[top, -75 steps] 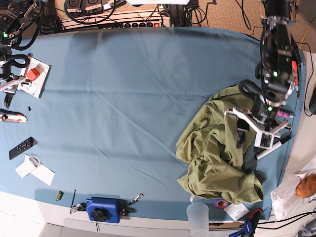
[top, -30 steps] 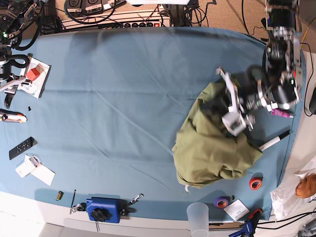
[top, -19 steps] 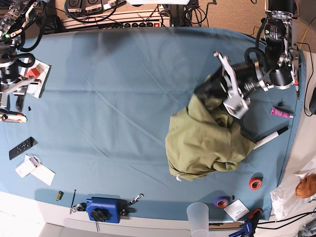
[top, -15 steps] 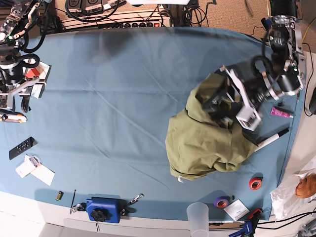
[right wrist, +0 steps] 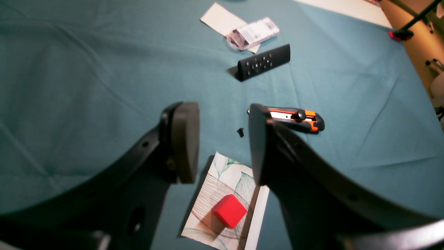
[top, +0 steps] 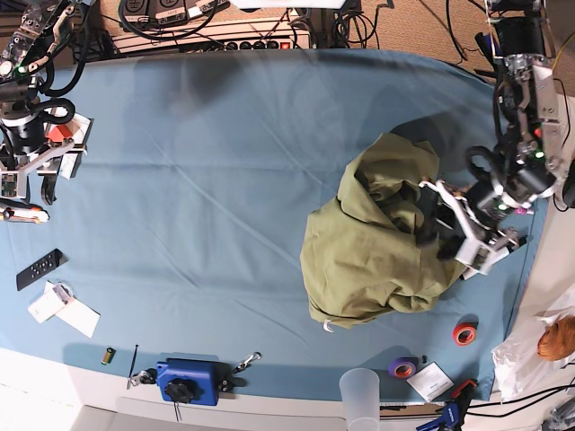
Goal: Layout the t-shirt on the table in an organized manner, then fold the t-shirt properly
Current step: 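Drag the shirt toward the table center with the left gripper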
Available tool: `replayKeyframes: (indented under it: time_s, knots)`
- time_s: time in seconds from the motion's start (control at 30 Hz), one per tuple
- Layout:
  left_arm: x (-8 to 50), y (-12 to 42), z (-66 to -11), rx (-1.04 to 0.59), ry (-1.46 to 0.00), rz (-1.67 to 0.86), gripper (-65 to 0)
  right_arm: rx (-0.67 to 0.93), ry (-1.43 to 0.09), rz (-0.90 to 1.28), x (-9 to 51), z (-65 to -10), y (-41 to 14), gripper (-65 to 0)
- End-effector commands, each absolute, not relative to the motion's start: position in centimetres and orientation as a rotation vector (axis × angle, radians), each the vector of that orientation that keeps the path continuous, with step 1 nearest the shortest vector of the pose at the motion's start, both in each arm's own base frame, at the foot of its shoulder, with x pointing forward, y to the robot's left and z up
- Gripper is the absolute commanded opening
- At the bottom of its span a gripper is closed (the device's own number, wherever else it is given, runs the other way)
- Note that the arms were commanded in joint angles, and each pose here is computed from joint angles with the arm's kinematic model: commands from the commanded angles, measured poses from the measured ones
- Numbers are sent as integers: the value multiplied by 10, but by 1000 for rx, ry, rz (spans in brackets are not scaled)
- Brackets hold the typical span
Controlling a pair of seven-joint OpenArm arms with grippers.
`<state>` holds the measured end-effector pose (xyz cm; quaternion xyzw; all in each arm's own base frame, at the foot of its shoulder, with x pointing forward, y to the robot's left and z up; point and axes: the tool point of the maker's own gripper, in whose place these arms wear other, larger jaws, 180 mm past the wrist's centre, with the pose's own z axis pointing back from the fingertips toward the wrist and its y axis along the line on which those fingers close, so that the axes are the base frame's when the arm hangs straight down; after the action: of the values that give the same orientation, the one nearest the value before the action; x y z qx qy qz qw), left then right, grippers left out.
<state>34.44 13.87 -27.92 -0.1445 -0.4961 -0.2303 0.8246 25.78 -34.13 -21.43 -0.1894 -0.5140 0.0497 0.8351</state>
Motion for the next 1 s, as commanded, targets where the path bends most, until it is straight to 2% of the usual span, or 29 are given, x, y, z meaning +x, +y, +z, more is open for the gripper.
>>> replayKeyframes:
  time_s: [0.0, 0.23, 0.47, 0.83, 0.9, 0.97]
  knots:
    - [352, 137, -269, -301, -1106, -510, -381, -426, -1132, 123, 262, -200, -343, -410]
    - [364, 130, -313, -198, -1045, -598, -381, -437, -1127, 124, 261, -200, -344, -410]
    - [392, 153, -318, -51, -1026, -550, -381, -448, -1122, 125, 261, -200, -346, -410]
    - [390, 158, -354, -102, -921, -602, -385, -448, -1124, 126, 261, -200, -345, -410]
    - [392, 158, -353, -107, -939, -592, -444, -448, -1125, 126, 261, -199, -345, -410]
    - [394, 158, -351, -108, -943, -594, -568, -448, -1125, 126, 261, -199, -345, -410]
